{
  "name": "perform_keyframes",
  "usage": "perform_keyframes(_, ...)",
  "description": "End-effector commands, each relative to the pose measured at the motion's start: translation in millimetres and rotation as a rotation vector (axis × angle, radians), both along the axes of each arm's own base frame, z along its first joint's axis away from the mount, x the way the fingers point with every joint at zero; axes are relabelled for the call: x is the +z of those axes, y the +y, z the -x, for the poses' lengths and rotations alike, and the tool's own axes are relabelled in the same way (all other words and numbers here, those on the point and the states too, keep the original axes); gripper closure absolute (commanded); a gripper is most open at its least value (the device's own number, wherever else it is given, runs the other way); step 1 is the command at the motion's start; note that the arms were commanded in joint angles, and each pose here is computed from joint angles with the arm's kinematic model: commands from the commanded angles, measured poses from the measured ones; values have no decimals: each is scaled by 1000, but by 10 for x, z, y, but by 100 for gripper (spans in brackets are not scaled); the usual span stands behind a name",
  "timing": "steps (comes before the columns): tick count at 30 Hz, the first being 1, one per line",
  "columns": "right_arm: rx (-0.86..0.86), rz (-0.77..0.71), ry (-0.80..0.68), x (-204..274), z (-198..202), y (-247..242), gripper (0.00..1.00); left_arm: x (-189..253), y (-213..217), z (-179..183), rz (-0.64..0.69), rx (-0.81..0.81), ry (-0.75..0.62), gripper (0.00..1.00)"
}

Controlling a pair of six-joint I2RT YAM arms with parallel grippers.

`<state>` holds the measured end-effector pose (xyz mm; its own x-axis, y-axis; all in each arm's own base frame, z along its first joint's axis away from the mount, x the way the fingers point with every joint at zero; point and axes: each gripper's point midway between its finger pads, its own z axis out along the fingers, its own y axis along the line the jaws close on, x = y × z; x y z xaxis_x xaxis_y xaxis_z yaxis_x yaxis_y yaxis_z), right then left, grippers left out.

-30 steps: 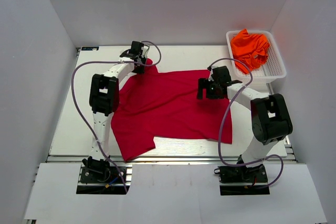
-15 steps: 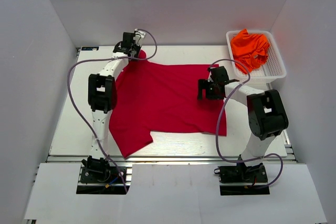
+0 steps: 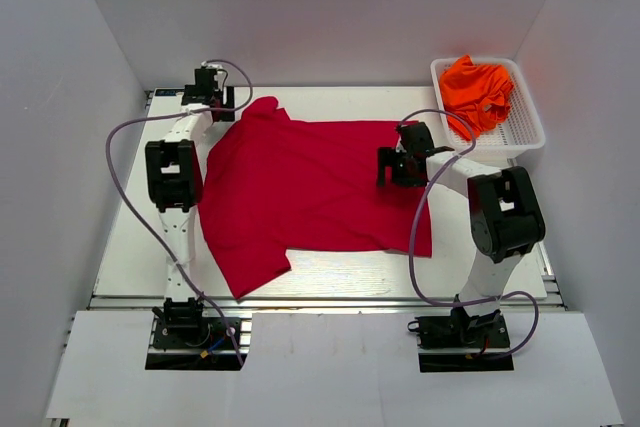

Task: Fold and stack the t-shirts
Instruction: Flatten out the tshirt

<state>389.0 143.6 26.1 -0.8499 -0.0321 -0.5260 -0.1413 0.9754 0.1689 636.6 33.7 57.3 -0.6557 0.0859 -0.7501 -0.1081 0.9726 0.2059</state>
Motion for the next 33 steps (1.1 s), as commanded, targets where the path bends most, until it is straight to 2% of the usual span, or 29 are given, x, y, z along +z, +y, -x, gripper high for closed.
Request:
perform_keyframes(1,-42,8,-55,243,-103,-66,10,941,-155,54,59,19,-184,0)
perform_keyframes(6,-61,3,-58,301,-69,-90,10,839,-134,217,59,-1,-89,0)
perform_keyframes(7,-74,14,-53,285,-57,-128,10,739,-176,311,74,-19,-33,0)
perform_keyframes(11,-145,38,36,99,92,-279,10,472,-513,553,240,-111,47,0)
perform_keyframes(18,-243,35,264,-258,783,-557,13,406,-886,860,365,-206,61,0)
perform_keyframes(19,-262,67,358,-358,1095,-656,13,385,-916,899,379,-216,80,0)
perform_keyframes(21,-320,121,355,-286,1255,-841,19,437,-973,928,403,-239,97,0)
perform_keyframes(22,-329,130,384,-282,1392,-884,26,425,-1021,953,403,-246,108,0)
perform_keyframes(23,-298,108,318,-113,1355,-879,28,488,-1022,952,402,-248,96,0)
perform_keyframes(24,-265,56,332,-82,1418,-782,16,491,-1037,955,408,-255,96,0)
perform_keyframes(25,-243,31,303,9,1396,-736,11,542,-1106,966,410,-282,91,0)
perform_keyframes(28,-150,-50,194,276,1156,-557,11,569,-1253,979,425,-347,88,0)
perform_keyframes(31,-40,-181,51,636,800,-247,11,617,-1375,1053,433,-374,103,0)
perform_keyframes(33,12,-213,-57,862,519,-131,11,603,-1474,1163,465,-389,112,0)
